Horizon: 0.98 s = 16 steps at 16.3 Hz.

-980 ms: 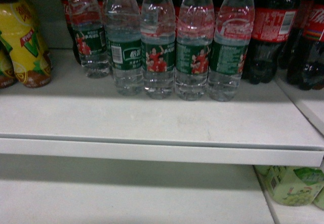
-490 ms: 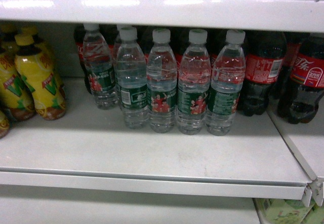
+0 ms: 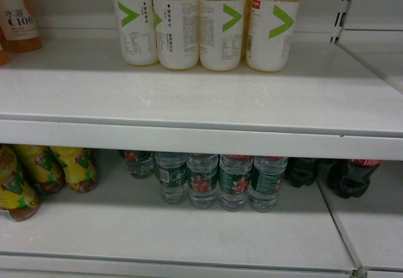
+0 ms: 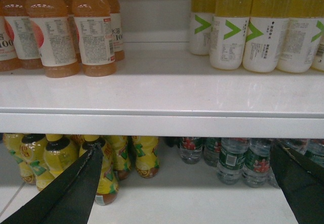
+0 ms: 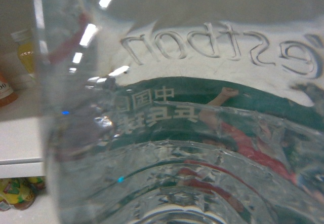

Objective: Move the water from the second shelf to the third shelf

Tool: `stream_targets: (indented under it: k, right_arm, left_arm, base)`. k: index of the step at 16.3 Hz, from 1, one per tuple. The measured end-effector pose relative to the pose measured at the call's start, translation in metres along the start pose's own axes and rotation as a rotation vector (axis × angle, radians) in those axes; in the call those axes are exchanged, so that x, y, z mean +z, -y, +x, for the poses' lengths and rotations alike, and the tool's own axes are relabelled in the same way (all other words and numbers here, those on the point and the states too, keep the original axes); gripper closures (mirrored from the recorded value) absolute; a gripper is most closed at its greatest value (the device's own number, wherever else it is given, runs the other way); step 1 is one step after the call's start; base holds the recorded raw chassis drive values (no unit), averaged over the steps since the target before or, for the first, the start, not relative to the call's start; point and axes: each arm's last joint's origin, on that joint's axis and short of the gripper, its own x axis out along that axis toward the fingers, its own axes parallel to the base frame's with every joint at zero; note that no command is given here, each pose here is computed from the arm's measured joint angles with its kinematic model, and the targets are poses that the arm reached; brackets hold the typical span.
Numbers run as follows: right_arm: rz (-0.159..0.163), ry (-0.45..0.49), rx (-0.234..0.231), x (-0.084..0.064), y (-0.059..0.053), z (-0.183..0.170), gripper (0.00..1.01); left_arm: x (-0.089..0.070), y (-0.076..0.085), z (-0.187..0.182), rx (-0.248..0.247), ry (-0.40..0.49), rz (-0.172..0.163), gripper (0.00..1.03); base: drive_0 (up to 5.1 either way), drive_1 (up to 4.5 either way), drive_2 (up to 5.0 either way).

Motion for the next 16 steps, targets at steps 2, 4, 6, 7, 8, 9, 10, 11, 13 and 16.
stream_targets:
  k: [2, 4, 6, 7, 8, 9, 10, 11, 13, 16]
  right_arm:
    - [0.0, 0.0, 0.0, 0.0, 0.0, 0.0, 0.57]
    - [0.0, 0.0, 0.0, 0.0, 0.0, 0.0, 0.57]
    - [0.0, 0.0, 0.0, 0.0, 0.0, 0.0, 0.57]
    - [0.0, 0.0, 0.0, 0.0, 0.0, 0.0, 0.57]
    - [0.0, 0.001, 0.0, 0.0001, 0.0, -0.0001, 0.57]
    - [0.0, -0.001, -0.006, -0.0002, 0.0002, 0.0, 0.57]
    - [0.0, -0.001, -0.008, -0.0002, 0.0004, 0.0, 0.57]
    - [0.0, 0.001, -0.006, 0.0, 0.0002, -0.0001, 0.57]
    - [0.0, -0.002, -0.006, -0.0003, 0.0002, 0.0002, 0.57]
    - [0.0, 0.0, -0.003, -0.0001, 0.0001, 0.0, 0.57]
  left_arm:
    - [0.0, 0.0, 0.0, 0.0, 0.0, 0.0, 0.05]
    - [0.0, 0.0, 0.0, 0.0, 0.0, 0.0, 0.05]
    - [0.0, 0.0, 0.0, 0.0, 0.0, 0.0, 0.05]
    - [0.0, 0.0, 0.0, 0.0, 0.0, 0.0, 0.05]
    - [-0.0001, 0.0, 0.0, -0.001, -0.001, 0.0, 0.05]
    - [0.0, 0.0, 0.0, -0.001, 0.0, 0.0, 0.05]
    - [-0.0001, 0.0, 0.0, -0.001, -0.001, 0.0, 0.05]
    - [-0.0001, 0.0, 0.0, -0.001, -0.001, 0.0, 0.05]
    - [-0.0001, 0.0, 0.0, -0.001, -0.002, 0.0, 0.05]
    - [-0.0001, 0.0, 0.0, -0.001, -0.001, 0.0, 0.05]
  base:
    - [0.0, 0.0, 0.0]
    - [0.0, 0.0, 0.0]
    - [0.0, 0.0, 0.0]
    - [-3.3, 1.77, 1.8]
    - [-4.2, 2.26, 2.3]
    - [-4.3, 2.32, 2.3]
    - [-4.3, 2.37, 2.4]
    - [-4.2, 2.39, 2.4]
    - [-4.3, 2.29, 2.3]
    - [-4.5, 2.16, 2.2]
